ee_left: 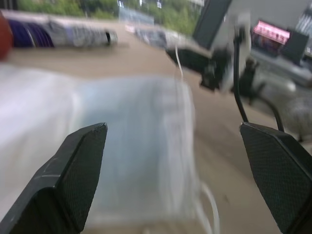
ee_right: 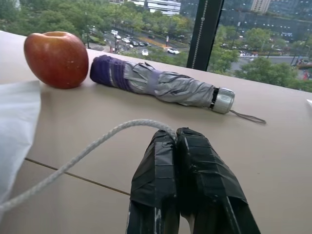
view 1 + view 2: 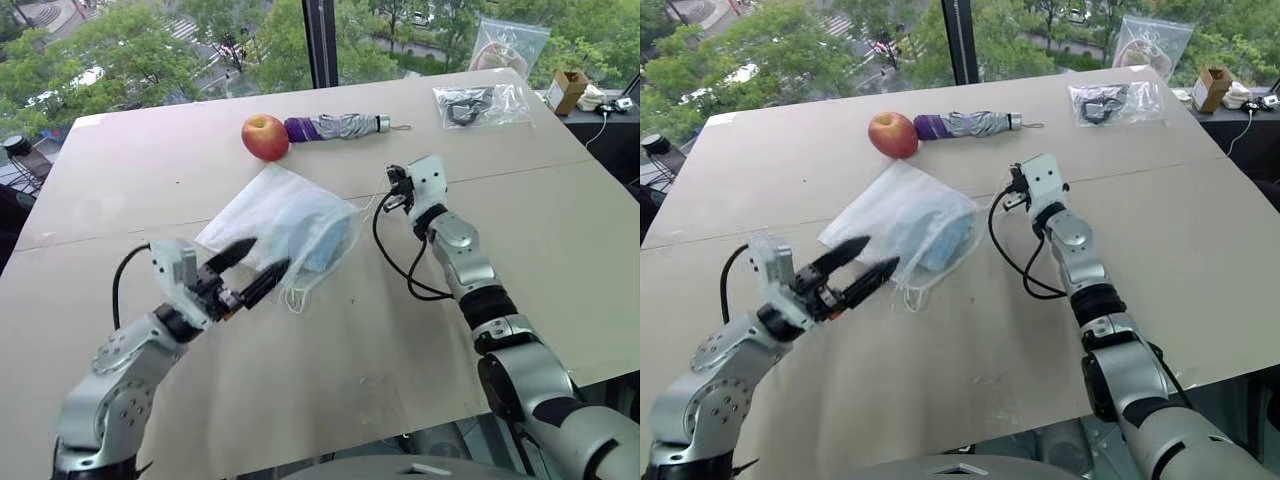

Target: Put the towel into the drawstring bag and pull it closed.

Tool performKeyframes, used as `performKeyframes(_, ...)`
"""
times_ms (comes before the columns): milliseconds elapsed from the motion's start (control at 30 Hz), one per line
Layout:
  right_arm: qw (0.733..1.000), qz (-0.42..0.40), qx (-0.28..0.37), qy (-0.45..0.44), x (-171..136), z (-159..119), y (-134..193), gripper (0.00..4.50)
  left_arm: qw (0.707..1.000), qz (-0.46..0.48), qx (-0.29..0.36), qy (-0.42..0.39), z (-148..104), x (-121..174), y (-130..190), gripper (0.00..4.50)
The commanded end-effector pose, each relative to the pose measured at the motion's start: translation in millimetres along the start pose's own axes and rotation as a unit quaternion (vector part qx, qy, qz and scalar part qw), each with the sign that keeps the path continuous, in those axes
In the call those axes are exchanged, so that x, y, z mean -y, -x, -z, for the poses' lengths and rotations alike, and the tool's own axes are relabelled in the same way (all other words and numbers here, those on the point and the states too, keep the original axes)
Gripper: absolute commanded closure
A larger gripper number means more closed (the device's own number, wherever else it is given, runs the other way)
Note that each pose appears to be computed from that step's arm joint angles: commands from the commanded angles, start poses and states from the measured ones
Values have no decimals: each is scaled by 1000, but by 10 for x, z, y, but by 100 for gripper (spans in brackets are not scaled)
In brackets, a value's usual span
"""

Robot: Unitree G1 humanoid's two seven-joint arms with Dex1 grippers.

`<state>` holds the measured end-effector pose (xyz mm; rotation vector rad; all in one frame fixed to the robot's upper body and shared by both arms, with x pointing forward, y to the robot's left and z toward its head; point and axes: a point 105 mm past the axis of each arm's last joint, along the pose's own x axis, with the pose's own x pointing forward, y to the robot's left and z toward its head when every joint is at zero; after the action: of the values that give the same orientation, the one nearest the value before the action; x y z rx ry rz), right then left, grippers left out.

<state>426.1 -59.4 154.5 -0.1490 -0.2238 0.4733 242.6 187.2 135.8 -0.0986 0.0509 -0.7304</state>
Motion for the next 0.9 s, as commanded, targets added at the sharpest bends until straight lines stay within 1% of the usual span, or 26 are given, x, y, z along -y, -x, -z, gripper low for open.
performKeyframes(33,1000,2,31,5,6,-180,-24,450,998,21,-32,-45,75,60,9,4)
performKeyframes(133,1000,2,28,5,13,-164,-17,450,997,31,-53,-48,184,96,16,4)
performKeyframes(433,1000,7,28,8,72,-184,-20,450,998,24,-60,-17,449,206,-136,4)
performKeyframes(467,1000,7,28,8,73,-183,-18,450,998,22,-59,-14,469,212,-139,56)
performKeyframes(533,1000,6,27,9,65,-175,-12,450,998,18,-59,-4,509,226,-126,121)
performKeyframes(600,1000,5,26,8,65,-171,-10,450,998,18,-68,-1,563,237,-79,229)
performKeyframes(633,1000,6,26,8,67,-173,-12,450,997,13,-71,-1,578,225,-56,263)
performKeyframes(733,1000,5,26,7,73,-187,-25,450,997,0,-71,-6,581,190,-2,407)
performKeyframes(767,1000,5,26,7,74,-192,-31,450,997,-2,-71,-7,578,185,9,440)
performKeyframes(900,1000,-1,25,9,56,-198,-46,450,997,-3,-70,-11,560,206,38,440)
